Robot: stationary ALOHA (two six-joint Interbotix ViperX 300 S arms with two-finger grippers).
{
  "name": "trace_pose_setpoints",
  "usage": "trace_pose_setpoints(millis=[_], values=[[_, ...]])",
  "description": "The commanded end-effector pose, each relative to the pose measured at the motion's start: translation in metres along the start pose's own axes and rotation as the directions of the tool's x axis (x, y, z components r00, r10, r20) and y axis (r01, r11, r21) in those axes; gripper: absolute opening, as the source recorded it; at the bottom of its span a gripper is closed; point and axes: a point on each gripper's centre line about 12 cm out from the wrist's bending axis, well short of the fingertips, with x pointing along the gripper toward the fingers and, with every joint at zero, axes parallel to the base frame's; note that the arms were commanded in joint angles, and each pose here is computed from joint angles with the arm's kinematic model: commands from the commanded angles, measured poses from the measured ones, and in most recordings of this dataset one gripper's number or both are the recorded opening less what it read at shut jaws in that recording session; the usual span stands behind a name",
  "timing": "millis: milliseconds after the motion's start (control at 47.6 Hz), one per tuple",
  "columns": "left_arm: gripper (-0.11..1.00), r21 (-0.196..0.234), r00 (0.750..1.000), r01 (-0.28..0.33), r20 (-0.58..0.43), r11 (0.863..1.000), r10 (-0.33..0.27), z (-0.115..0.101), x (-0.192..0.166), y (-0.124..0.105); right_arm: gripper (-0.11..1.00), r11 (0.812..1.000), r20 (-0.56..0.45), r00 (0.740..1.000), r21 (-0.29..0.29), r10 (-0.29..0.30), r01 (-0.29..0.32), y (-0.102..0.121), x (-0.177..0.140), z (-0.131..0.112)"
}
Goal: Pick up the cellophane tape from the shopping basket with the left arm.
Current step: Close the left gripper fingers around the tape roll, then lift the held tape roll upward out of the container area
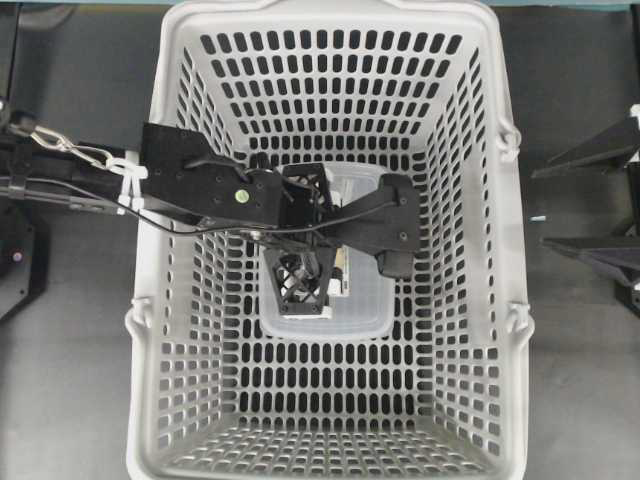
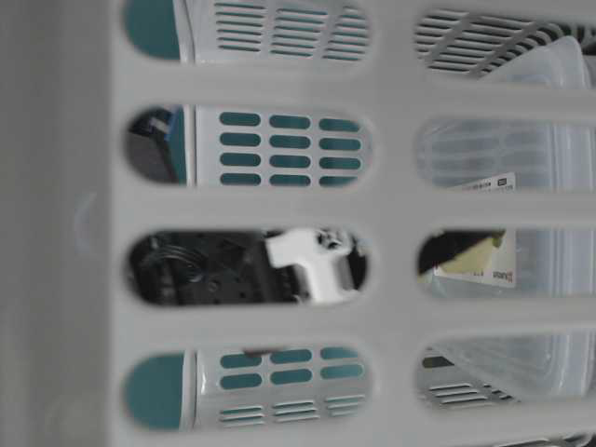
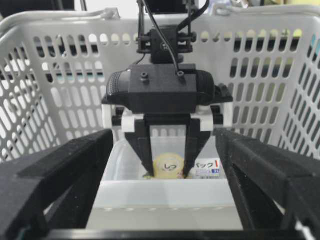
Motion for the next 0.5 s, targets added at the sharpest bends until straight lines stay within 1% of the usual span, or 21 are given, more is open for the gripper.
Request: trace_pose_setpoints(millis=[0, 63, 315, 483], values=[[0.5, 0.006, 0.996, -0.003, 0.09, 1.0, 0.002, 0.018, -0.039, 0.0, 0.8, 1.0, 0.032, 0.999, 0.003, 0.002, -0.002, 0.001, 0.001, 0.011], [0.5, 0.006, 0.995, -0.003, 0.104, 1.0, 0.002, 0.026, -0.06, 0.0, 0.8, 1.0, 0.031, 1.0, 0.003, 0.002, -0.002, 0.001, 0.001, 0.011], [0.5, 0.016, 0.997, 0.0, 0.071, 1.0, -0.001, 0.046, -0.128, -0.007, 0.8, 1.0, 0.043, 0.999, 0.003, 0.002, -0.002, 0.001, 0.001, 0.013], [0.5, 0.018, 0.998, 0.002, 0.062, 1.0, -0.003, 0.056, -0.16, -0.009, 0.8, 1.0, 0.057, 0.998, 0.003, 0.003, -0.003, 0.001, 0.001, 0.014]])
